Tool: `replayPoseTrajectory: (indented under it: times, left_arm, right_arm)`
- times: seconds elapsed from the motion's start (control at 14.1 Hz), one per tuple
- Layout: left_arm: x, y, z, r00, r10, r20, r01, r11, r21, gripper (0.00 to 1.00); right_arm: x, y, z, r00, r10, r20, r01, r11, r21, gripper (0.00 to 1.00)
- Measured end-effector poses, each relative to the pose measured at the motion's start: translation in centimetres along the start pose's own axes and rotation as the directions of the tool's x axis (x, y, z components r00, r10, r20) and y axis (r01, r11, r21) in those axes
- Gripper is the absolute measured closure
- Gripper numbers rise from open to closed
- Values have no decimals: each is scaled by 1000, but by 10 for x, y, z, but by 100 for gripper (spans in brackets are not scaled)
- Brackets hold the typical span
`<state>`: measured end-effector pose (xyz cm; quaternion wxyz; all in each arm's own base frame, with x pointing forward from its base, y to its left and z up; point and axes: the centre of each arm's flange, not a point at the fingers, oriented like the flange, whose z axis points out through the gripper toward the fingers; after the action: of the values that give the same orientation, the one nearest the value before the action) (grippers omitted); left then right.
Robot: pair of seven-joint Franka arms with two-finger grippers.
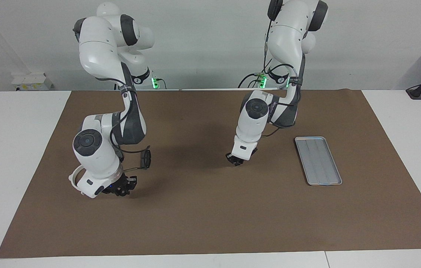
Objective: Place bearing gear from tray to pile
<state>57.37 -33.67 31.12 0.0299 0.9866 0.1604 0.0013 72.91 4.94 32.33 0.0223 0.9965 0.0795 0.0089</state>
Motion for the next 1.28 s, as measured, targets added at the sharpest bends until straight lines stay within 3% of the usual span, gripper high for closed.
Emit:
replayPoseTrajectory:
  times: [0.28, 0.57, 0.78, 0.85, 0.99, 1.06, 1.28]
  left_arm:
    - [-1, -3, 7, 1000, -1, -11, 1, 1000, -10, 76]
    - [5, -11, 6, 1000, -17, -14, 17, 1000, -1, 38]
    - [34, -42, -28, 996, -79, -29, 79, 997, 17, 4]
    - [51, -66, -53, 995, -97, -35, 98, 995, 21, 0]
    - [88, -133, -111, 997, -72, -41, 73, 997, 24, 0]
    - [104, -173, -137, 998, -51, -42, 52, 998, 26, 0]
    - [121, -263, -187, 1000, 24, -9, -23, 999, 44, 0]
  right_arm:
    - [-5, -1, 25, 999, -4, -45, 4, 1000, 0, 65]
    - [-9, -2, 34, 999, -5, -43, 6, 1000, 1, 65]
    - [-8, -6, 30, 999, -11, -47, 11, 1000, 3, 39]
    - [-9, -9, 26, 999, -15, -44, 15, 1000, 4, 29]
    - [-12, -22, 11, 1000, -10, -14, 10, 1000, 7, 6]
    - [-14, -37, -4, 1000, 11, 4, -11, 1000, 9, 0]
    - [-23, -138, -64, 983, 184, 28, -184, 983, 11, 0]
